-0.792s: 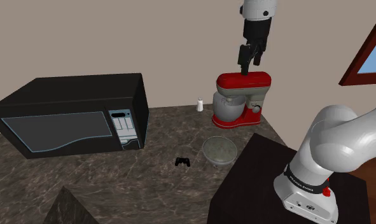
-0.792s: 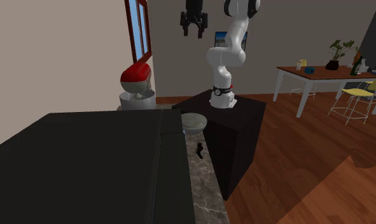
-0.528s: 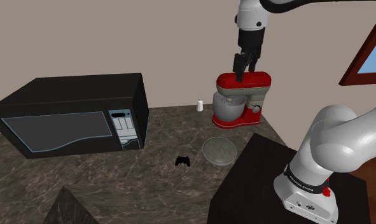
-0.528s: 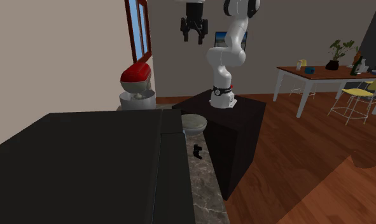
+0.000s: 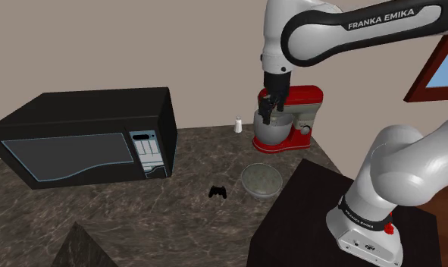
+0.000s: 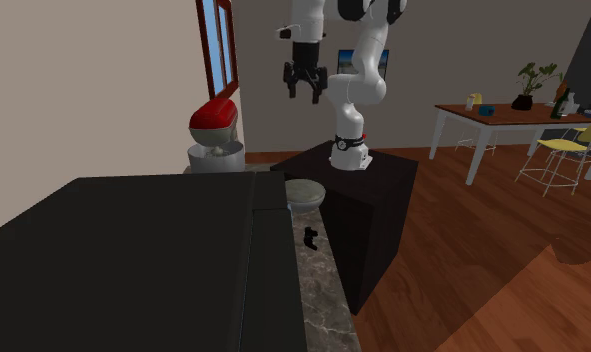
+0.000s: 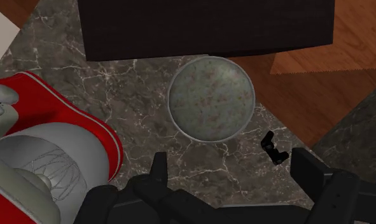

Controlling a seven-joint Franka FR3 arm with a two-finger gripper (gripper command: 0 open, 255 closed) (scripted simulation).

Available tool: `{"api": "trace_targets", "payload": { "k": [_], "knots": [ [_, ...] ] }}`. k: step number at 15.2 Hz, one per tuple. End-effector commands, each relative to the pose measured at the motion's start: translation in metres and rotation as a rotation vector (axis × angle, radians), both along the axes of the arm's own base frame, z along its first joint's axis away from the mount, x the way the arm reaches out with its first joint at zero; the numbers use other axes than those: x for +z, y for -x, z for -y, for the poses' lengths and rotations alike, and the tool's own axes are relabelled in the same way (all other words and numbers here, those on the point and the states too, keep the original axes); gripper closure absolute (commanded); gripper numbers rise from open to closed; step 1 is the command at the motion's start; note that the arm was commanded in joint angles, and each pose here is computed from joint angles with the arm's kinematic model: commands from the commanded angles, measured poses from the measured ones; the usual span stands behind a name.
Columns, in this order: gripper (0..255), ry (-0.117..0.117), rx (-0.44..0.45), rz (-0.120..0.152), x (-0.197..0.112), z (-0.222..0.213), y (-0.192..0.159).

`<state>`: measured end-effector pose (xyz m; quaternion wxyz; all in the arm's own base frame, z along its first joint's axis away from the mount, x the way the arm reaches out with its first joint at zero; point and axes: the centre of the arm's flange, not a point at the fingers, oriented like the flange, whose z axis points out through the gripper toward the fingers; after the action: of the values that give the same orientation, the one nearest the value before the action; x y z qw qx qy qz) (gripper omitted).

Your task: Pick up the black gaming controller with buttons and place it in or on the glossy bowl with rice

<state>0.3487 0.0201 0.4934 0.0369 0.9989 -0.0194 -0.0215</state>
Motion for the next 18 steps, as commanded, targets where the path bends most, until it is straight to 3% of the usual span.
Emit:
{"api": "trace_targets", "payload": {
  "k": [1, 18],
  "knots": [
    [0, -0.006, 0.007, 0.005, -0.023, -0.008, -0.007],
    [0, -0.048, 0.074, 0.025, -0.219, -0.082, -0.076]
  ]
}}
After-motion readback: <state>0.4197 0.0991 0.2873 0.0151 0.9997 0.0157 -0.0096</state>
